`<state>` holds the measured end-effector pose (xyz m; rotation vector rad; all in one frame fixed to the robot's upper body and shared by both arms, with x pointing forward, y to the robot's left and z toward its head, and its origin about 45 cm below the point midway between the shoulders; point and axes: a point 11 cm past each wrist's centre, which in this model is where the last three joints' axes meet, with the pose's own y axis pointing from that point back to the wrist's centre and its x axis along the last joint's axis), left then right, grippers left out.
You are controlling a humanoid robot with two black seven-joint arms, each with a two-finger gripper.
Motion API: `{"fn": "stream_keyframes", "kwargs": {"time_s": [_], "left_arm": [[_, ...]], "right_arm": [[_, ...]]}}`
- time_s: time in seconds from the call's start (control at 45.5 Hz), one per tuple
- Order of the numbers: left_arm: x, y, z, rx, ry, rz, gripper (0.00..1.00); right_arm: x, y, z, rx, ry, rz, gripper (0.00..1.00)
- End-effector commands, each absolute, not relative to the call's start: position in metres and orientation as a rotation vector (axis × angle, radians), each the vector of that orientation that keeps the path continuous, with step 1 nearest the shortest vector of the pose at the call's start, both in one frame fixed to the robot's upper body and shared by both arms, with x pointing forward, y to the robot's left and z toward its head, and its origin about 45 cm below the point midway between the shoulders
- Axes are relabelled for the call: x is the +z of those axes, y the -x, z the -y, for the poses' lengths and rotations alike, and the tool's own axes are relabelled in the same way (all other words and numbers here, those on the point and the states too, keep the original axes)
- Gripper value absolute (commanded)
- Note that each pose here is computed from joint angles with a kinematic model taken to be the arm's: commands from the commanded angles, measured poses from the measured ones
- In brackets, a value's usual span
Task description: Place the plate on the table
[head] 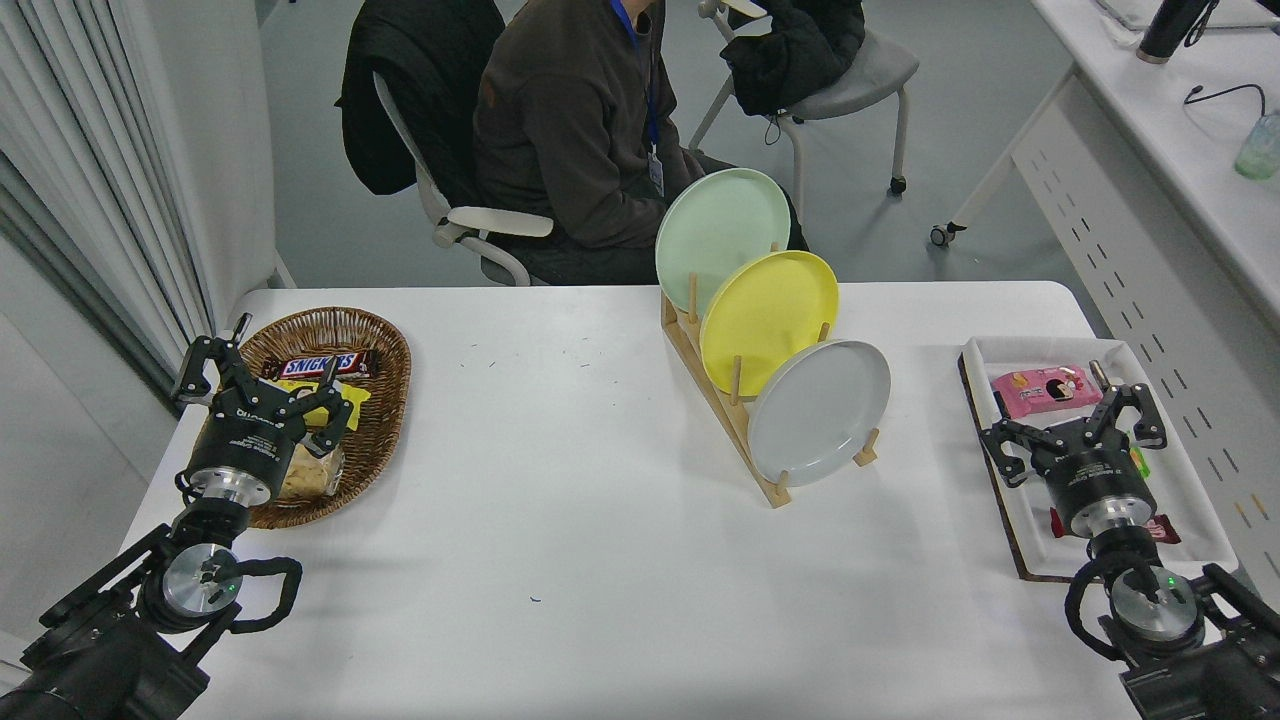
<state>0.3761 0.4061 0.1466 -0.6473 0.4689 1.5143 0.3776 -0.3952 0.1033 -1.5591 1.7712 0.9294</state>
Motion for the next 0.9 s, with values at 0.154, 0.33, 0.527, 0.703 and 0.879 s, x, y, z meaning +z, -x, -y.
{"fn": "stream_keyframes", "kwargs": {"time_s": [0.154, 0.33, 0.527, 0.703, 0.879], "left_arm": [[0.1469, -0.3761, -0.406, 1.513, 0.649, -0.469, 0.98], [0.1468, -0.3762, -0.406, 1.513, 0.648, -0.47, 0.98], [0.1468, -0.3762, -0.406, 1.513, 0.648, -0.47, 0.98], [0.1468, -0.3762, -0.406, 1.515, 0.648, -0.469, 0.98], [0.1467, -0.3762, -0.406, 1.514, 0.647, -0.47, 0.98]], "right_arm": [[0.103, -0.38, 0.386, 0.937, 1.614, -1.752, 1.0], [0.103, -0.38, 0.386, 0.936, 1.614, -1.753, 1.0], [0.105, -0.383, 0.384, 0.938, 1.633, -1.751, 1.0], [0.108, -0.388, 0.378, 0.939, 1.671, -1.741, 1.0], [0.118, -0.398, 0.375, 0.919, 1.679, -1.73, 1.0]]}}
